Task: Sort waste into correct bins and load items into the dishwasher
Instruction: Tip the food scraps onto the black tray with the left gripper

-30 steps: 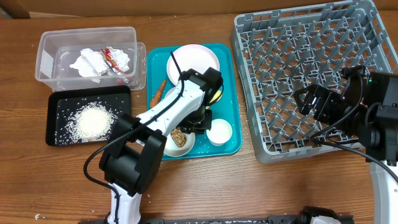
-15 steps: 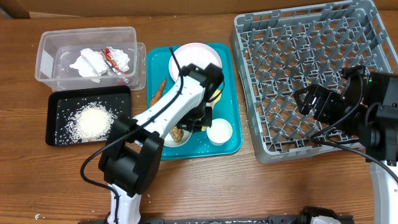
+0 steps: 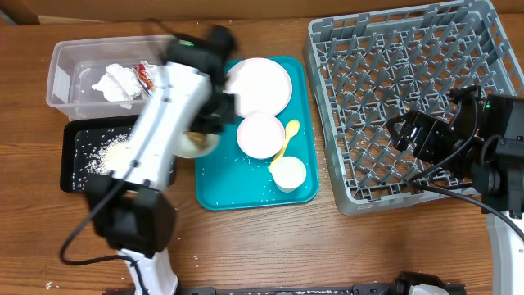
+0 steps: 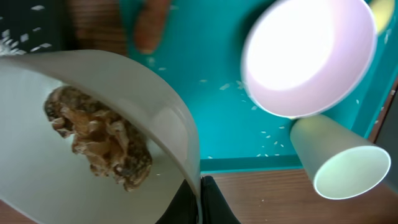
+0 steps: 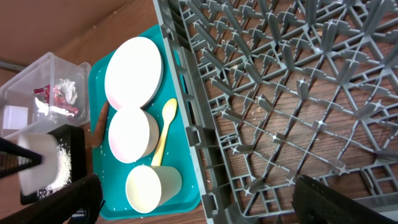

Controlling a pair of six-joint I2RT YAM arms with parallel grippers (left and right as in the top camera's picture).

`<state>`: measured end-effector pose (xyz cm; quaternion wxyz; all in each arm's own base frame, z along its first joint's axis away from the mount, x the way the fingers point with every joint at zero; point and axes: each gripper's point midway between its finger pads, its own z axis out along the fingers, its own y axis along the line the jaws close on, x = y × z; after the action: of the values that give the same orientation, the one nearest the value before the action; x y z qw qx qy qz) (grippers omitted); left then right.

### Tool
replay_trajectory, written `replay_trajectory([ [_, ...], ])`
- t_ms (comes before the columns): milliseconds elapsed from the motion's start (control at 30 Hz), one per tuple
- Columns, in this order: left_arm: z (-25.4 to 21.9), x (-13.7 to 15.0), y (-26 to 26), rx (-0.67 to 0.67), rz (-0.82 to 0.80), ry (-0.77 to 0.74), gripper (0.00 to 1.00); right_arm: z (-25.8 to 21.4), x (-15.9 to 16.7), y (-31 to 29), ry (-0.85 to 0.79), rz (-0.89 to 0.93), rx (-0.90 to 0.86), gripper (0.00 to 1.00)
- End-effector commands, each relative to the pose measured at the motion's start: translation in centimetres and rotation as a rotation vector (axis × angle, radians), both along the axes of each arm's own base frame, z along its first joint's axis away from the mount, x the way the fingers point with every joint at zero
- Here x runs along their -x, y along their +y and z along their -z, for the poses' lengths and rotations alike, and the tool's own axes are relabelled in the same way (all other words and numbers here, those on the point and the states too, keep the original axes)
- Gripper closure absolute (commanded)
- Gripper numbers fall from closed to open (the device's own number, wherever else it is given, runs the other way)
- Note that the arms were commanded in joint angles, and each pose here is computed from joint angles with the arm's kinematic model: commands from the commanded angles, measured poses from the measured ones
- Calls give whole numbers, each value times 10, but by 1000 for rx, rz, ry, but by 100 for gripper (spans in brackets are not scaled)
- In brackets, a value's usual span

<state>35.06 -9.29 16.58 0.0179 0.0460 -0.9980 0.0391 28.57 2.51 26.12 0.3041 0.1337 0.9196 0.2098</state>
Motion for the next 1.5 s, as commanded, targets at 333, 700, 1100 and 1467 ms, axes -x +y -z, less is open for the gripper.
replay_trajectory([
  [333,-43,-20,128,998,0,-587,96,-8,-2,-2,-25,2,14,0],
  [700,-19,15,231,1213,-510,-807,96,-9,-3,-2,-27,8,10,0],
  [1100,-25,2,241,1389,-731,-674,96,-8,-2,-2,-22,8,10,0],
  [1467,-73,-26,125,888,-78,-492,96,-8,-2,-2,-23,8,10,0],
])
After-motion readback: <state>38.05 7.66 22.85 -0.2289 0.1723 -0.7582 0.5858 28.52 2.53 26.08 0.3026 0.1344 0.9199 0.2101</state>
